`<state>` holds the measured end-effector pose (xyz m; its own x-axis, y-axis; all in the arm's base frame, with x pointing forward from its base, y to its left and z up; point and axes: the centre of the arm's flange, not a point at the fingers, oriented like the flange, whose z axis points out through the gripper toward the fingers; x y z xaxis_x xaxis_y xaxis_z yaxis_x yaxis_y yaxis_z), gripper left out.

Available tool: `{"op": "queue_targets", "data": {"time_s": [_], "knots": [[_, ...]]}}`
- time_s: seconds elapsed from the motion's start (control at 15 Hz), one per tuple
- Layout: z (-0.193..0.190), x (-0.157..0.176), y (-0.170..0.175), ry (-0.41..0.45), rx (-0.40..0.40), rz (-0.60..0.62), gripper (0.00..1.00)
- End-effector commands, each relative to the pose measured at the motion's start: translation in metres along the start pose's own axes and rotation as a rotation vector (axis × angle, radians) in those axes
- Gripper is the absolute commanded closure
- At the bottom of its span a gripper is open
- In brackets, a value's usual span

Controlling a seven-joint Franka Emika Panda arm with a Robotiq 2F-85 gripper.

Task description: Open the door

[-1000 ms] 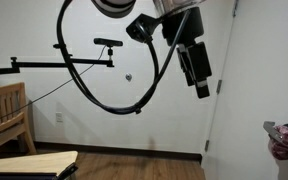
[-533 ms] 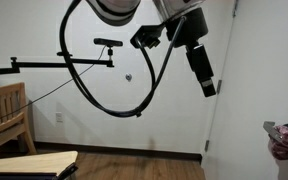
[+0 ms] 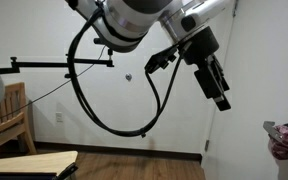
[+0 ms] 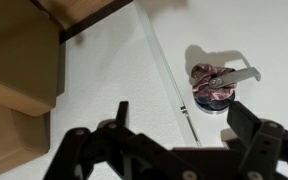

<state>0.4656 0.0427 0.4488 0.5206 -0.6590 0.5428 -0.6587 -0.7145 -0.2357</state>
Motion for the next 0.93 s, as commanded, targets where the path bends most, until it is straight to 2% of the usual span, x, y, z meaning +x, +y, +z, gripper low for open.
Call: {"op": "queue_targets", "data": {"time_s": [0.0, 0.13, 0.27, 0.47, 0.67, 0.8, 0.87], "knots": [[0.0, 0.0, 0.0, 0.0, 0.0, 0.003, 0.0], [0.0, 0.0, 0.0, 0.001, 0.0, 0.005, 0.0], [0.008, -0.003, -0.008, 0.075, 0.021, 0.104, 0.0], [0.016, -0.002, -0.02, 0.112, -0.002, 0.243, 0.0], [0.03, -0.007, -0.029, 0.16, -0.029, 0.334, 0.0], [0.04, -0.008, -0.038, 0.154, -0.045, 0.37, 0.0], [0.014, -0.008, -0.018, 0.146, -0.027, 0.329, 0.0]]}}
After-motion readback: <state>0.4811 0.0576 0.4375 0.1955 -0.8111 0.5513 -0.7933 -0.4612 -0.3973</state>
